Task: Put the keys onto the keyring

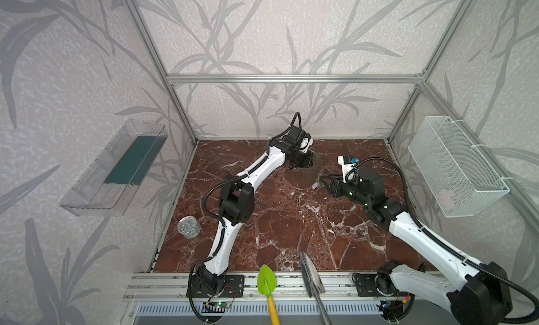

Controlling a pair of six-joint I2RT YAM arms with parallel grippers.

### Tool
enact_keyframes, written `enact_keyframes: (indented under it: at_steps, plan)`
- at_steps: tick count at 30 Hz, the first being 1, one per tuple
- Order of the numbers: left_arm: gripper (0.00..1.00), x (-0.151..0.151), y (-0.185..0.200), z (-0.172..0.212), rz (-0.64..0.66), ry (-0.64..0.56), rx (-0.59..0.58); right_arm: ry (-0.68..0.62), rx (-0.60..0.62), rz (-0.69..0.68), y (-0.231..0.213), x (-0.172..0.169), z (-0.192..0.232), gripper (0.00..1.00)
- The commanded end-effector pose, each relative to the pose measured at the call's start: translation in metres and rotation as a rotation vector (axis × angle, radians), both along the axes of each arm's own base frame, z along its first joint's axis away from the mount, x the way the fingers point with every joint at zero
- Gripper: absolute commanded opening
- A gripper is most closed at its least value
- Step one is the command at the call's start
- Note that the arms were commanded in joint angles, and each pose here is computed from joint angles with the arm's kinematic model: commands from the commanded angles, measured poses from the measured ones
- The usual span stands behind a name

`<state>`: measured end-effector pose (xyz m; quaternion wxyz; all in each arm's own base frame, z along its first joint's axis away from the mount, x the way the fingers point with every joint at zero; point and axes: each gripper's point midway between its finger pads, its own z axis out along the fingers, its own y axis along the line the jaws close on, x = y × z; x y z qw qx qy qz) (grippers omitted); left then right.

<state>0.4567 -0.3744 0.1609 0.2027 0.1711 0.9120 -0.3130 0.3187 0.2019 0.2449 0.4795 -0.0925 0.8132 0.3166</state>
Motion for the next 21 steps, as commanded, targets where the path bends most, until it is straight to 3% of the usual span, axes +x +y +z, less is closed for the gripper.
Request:
enact_keyframes:
  at_steps: [1, 8, 14, 21]
  plan:
    - [0.00, 0.007, -0.005, 0.011, 0.010, -0.019, -0.033, -0.003, -0.018, -0.017, -0.007, -0.001, -0.002, 0.42]
    - [0.00, 0.015, 0.031, -0.013, 0.059, -0.007, 0.035, 0.004, -0.022, -0.027, -0.009, 0.000, -0.005, 0.43]
    - [0.00, 0.018, 0.058, -0.003, 0.082, -0.015, 0.045, 0.018, -0.014, -0.025, -0.006, 0.003, -0.010, 0.43]
    - [0.00, 0.014, 0.052, 0.024, 0.052, -0.038, -0.003, 0.058, -0.040, -0.013, -0.003, 0.008, -0.023, 0.42]
